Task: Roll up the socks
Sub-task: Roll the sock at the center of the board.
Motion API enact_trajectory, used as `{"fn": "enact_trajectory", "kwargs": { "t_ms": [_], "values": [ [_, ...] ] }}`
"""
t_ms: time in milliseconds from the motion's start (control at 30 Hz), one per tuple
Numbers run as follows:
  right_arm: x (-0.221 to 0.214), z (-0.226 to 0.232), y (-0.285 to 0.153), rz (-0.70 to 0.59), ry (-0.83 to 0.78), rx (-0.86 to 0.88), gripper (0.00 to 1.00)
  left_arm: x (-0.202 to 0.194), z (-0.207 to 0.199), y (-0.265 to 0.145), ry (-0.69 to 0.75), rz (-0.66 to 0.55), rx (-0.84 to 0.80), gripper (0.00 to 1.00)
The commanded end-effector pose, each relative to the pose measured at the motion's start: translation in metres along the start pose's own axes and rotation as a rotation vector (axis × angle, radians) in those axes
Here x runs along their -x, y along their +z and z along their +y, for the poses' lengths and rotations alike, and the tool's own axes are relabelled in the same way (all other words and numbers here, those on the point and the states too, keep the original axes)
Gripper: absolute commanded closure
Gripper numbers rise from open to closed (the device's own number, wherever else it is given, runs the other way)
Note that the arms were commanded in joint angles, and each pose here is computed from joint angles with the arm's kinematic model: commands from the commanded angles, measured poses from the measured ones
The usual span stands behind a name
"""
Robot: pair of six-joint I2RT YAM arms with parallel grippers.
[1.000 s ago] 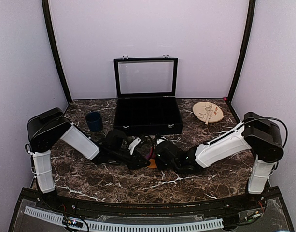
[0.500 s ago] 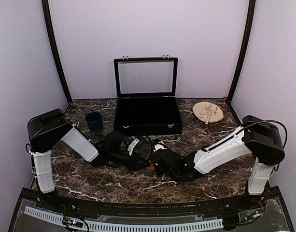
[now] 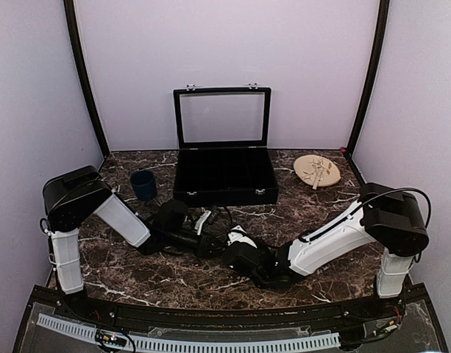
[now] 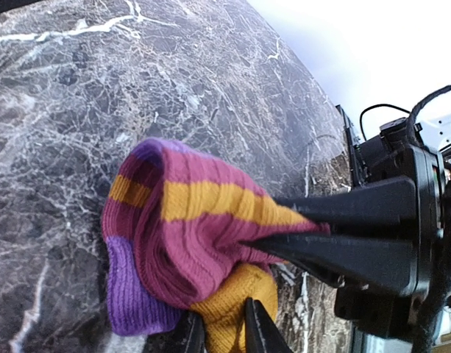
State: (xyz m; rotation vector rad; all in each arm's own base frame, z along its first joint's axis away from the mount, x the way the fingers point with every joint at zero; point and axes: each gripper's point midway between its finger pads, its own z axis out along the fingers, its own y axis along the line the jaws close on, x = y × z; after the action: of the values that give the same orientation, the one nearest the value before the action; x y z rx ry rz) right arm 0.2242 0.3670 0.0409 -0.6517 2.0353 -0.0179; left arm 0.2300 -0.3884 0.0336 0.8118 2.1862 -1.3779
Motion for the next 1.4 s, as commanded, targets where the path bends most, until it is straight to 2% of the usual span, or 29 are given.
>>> {"fn": "enact_trajectory", "kwargs": {
  "t_ms": [0, 367, 533, 733, 833, 1067, 1367],
  "values": [
    [-0.002, 0.010, -0.006, -0.017, -0.101, -0.029, 1.00, 0.002, -0.011, 0.004, -0.039, 0.009, -0.062, 0.79],
    [-0.014, 0.048, -0.019, -0.025, -0.365, -0.092, 0.98, -0.002, -0.009, 0.005, -0.084, 0.023, -0.063, 0.81],
    [-0.019, 0.052, -0.021, 0.000, -0.404, -0.081, 0.97, -0.003, -0.007, 0.003, -0.092, 0.024, -0.050, 0.82],
    [-0.035, 0.062, -0.022, 0.074, -0.466, -0.017, 0.91, 0.001, -0.005, -0.003, -0.105, 0.015, -0.037, 0.82],
    [-0.042, 0.063, -0.023, 0.115, -0.507, -0.004, 0.89, 0.001, -0.002, -0.007, -0.119, 0.016, -0.018, 0.79],
    [-0.061, 0.065, -0.022, 0.182, -0.545, 0.033, 0.87, 0.003, 0.009, -0.026, -0.140, 0.017, 0.089, 0.65],
    [-0.073, 0.072, -0.023, 0.219, -0.522, 0.085, 0.87, 0.019, 0.011, -0.052, -0.155, -0.010, 0.163, 0.62]
  ]
}}
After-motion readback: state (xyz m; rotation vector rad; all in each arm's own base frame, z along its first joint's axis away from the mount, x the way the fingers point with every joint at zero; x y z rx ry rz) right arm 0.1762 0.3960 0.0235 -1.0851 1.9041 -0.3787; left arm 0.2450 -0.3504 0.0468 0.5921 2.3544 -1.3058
